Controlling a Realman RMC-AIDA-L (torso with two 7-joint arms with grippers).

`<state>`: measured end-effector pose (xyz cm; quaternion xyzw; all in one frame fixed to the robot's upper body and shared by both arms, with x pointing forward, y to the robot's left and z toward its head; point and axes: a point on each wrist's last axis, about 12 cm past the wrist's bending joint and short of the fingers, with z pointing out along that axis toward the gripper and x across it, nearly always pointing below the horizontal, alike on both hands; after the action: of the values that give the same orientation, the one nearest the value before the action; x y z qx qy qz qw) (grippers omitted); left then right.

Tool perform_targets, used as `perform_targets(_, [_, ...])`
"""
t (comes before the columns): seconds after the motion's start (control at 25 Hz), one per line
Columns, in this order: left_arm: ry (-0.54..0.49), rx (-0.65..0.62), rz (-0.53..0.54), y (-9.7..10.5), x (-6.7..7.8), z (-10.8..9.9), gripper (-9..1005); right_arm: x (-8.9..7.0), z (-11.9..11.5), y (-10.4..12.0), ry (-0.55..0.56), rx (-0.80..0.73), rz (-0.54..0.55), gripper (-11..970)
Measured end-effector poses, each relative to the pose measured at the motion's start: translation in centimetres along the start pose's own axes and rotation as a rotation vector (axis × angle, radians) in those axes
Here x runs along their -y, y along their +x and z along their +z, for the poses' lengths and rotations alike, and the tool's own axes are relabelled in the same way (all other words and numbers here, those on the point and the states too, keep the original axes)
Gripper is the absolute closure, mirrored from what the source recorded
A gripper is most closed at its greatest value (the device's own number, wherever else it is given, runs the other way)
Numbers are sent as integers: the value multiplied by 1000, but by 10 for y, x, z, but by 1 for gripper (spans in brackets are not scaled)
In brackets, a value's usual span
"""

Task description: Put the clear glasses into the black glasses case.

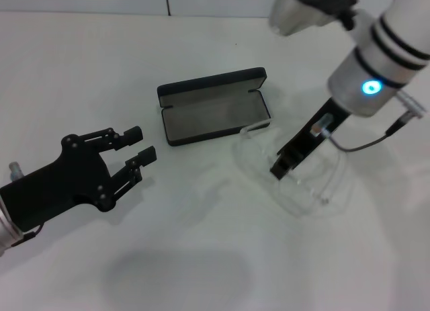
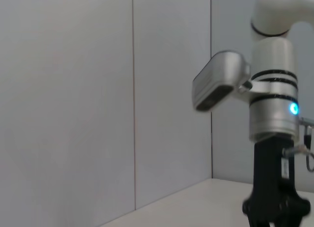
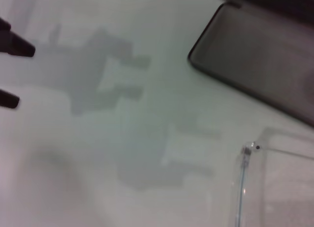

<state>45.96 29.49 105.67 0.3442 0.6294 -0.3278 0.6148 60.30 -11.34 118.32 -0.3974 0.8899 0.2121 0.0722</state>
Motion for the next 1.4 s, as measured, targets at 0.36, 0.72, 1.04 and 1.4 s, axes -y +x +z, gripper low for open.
perform_targets(0.36, [-16, 41, 10, -8, -7, 4, 657, 9, -53, 35, -66, 300, -56, 902])
perform_targets(0.72, [-4, 101, 14, -22, -17, 19, 675, 26, -83, 98, -341, 750, -227, 905])
perform_targets(1.04, [67, 157, 14, -51, -29, 37, 726, 46, -60, 151, -521, 972, -307, 905])
perform_targets(1.4, [207, 280, 87, -103, -33, 70, 792, 38, -20, 171, -468, 946, -536, 906])
